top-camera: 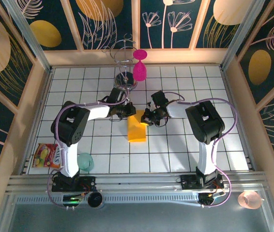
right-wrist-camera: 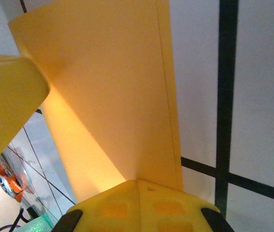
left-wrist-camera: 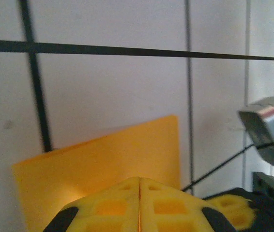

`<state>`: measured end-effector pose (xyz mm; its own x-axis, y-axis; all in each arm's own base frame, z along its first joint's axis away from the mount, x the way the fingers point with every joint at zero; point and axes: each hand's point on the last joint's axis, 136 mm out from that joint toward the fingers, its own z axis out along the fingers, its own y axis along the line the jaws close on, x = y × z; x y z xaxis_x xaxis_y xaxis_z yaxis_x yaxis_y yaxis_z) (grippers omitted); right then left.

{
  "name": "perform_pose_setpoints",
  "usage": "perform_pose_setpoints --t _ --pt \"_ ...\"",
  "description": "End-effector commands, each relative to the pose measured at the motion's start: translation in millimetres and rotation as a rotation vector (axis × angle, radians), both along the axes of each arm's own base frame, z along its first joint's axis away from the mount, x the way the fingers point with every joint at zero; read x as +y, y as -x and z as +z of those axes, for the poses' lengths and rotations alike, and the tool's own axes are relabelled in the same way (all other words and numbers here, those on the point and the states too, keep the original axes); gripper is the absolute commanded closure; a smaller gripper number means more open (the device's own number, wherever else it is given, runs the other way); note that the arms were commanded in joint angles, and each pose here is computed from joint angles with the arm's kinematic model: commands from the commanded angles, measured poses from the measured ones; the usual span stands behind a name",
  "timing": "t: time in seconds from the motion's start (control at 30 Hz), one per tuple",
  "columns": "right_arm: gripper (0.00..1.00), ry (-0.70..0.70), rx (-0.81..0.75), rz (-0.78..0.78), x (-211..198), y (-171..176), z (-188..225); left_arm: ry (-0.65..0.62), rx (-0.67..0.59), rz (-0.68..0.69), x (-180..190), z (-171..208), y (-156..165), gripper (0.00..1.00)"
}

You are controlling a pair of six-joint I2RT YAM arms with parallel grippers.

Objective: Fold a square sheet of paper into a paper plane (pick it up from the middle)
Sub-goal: First fold the square sheet of paper in half at the center of the table.

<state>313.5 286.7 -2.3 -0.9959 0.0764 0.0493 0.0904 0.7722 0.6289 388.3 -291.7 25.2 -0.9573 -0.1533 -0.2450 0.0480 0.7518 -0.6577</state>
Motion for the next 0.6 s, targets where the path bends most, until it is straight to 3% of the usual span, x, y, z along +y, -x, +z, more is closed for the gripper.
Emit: perform_pose_setpoints --t 0.0,0.23,0.43,0.57 --pt "1.00 0.697 0.212 -0.091 -140.3 75.3 -127.9 -0.085 0.023 0.055 19.5 -19.7 -6.0 0.93" --pt "1.00 0.703 0.206 -0.094 -141.9 73.2 -129.1 -0.143 0.038 0.179 71.1 -39.2 -37.3 0.93" --pt "1.00 0.676 0.167 -0.101 -133.2 52.8 -121.9 -0.147 -0.048 0.202 84.5 1.1 -61.0 0.92" --pt "1.00 0.645 0.126 -0.101 -122.5 32.6 -112.2 -0.124 -0.072 0.212 85.6 22.8 -57.6 0.91"
